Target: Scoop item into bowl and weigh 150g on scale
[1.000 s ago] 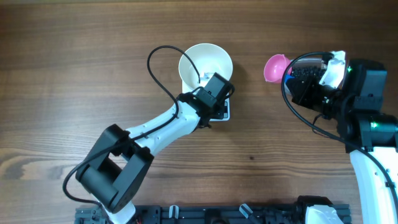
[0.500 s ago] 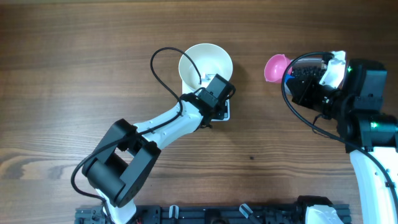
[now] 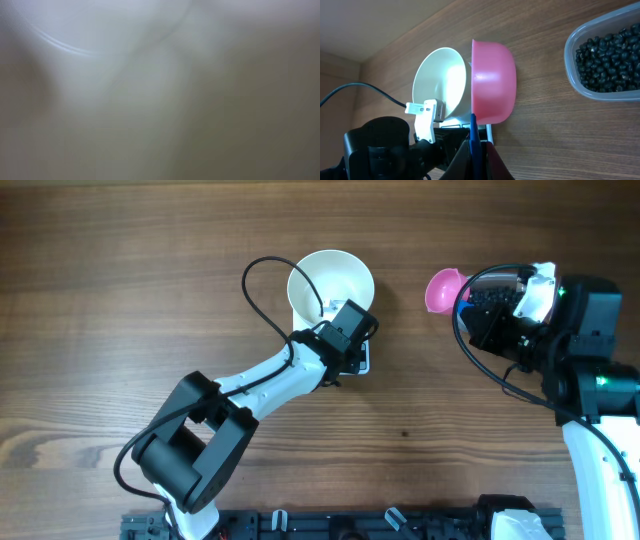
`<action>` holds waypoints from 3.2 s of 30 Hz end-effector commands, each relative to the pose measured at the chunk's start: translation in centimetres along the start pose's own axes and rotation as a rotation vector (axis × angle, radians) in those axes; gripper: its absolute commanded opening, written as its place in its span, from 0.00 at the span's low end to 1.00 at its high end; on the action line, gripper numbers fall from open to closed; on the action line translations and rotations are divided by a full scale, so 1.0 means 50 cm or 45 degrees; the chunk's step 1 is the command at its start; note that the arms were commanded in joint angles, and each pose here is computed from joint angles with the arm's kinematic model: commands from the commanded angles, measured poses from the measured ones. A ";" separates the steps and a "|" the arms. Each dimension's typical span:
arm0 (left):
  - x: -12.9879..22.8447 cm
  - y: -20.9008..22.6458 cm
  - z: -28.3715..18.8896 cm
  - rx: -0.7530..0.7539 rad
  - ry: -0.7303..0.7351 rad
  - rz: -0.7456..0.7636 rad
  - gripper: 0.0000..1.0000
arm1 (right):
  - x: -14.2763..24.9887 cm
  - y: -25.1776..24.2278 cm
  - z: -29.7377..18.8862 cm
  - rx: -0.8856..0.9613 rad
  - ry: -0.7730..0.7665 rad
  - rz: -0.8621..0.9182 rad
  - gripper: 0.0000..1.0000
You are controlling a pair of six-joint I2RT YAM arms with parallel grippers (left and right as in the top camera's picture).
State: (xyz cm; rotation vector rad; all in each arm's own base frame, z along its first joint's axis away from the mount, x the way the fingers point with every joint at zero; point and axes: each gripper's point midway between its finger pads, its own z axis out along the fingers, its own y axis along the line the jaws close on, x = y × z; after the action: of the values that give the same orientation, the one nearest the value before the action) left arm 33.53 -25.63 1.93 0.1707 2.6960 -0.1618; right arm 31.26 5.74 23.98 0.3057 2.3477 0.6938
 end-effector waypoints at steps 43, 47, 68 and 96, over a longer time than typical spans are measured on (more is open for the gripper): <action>0.050 -0.012 0.019 0.057 0.125 0.064 0.04 | -0.016 0.005 -0.014 0.012 -0.042 -0.035 0.04; 0.049 -0.017 0.019 0.075 0.126 0.067 0.04 | -0.016 0.005 -0.014 0.012 -0.042 -0.035 0.04; -0.076 -0.014 -0.267 0.209 -0.181 0.003 0.04 | -0.019 0.000 -0.014 0.029 -0.049 -0.042 0.04; -0.034 0.072 -0.399 0.266 -0.169 0.074 0.04 | -0.019 0.000 -0.014 0.029 -0.049 -0.044 0.04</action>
State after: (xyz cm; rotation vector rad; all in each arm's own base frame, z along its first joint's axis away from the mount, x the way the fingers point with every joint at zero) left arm 28.23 -18.96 20.67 0.0819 2.5416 -0.4417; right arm 31.34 5.36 23.83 0.3138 2.3492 0.6630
